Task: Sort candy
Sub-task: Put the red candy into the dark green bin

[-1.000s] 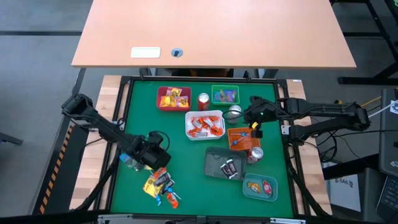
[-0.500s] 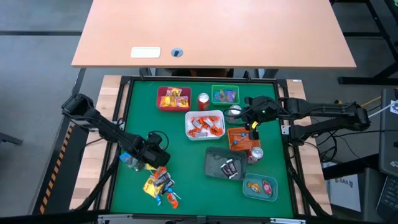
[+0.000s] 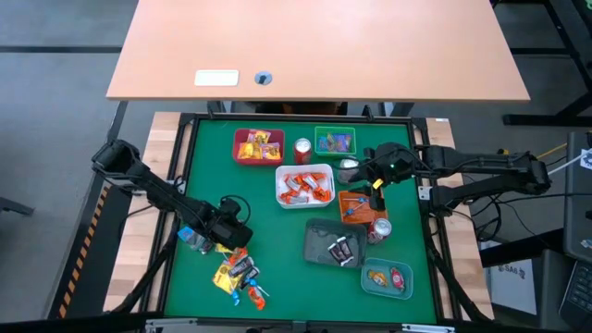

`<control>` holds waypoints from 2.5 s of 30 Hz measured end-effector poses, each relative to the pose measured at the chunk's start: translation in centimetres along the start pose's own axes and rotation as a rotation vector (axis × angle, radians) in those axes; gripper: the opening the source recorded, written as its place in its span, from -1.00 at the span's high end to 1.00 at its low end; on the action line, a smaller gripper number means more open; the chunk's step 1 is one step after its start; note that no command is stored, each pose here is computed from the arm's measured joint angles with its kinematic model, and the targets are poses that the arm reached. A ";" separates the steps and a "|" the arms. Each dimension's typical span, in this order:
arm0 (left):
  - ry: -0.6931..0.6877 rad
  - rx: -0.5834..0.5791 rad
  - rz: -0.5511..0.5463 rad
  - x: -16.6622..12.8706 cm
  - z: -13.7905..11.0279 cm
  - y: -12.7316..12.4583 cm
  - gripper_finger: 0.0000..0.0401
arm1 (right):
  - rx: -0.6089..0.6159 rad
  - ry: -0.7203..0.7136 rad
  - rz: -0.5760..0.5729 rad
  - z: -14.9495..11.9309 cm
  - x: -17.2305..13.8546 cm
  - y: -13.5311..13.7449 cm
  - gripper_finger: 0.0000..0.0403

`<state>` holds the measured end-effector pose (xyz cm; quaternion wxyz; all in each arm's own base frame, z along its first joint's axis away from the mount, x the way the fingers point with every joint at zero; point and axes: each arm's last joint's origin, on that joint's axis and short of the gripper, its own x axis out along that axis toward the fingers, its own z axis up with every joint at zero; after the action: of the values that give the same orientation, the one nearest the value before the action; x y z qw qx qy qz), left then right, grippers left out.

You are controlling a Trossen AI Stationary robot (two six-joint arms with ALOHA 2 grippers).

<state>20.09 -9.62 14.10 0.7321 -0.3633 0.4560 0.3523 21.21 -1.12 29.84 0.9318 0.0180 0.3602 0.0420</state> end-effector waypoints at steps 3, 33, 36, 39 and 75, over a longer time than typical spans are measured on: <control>0.000 0.000 0.000 0.0 0.0 0.0 0.54 | 0.000 0.000 0.006 0.0 0.0 0.0 0.28; -0.295 0.161 -0.726 -2.3 3.9 -6.8 0.67 | -0.144 -0.243 0.130 2.8 1.9 0.1 0.28; -0.350 0.167 -0.783 -2.7 4.6 -7.2 0.67 | -0.208 -0.312 0.204 3.7 3.0 0.7 0.28; -0.368 0.162 -0.809 -2.8 5.2 -7.4 0.67 | -0.279 -0.372 0.229 4.4 4.2 1.7 0.28; -0.372 0.197 -0.873 -3.0 6.1 -7.5 0.66 | -0.671 -0.391 0.258 6.4 14.3 4.0 -0.44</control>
<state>27.95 -8.69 20.41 0.9116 -0.3805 0.1537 0.0261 35.76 4.19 25.26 0.9239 -0.2342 0.1373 0.2696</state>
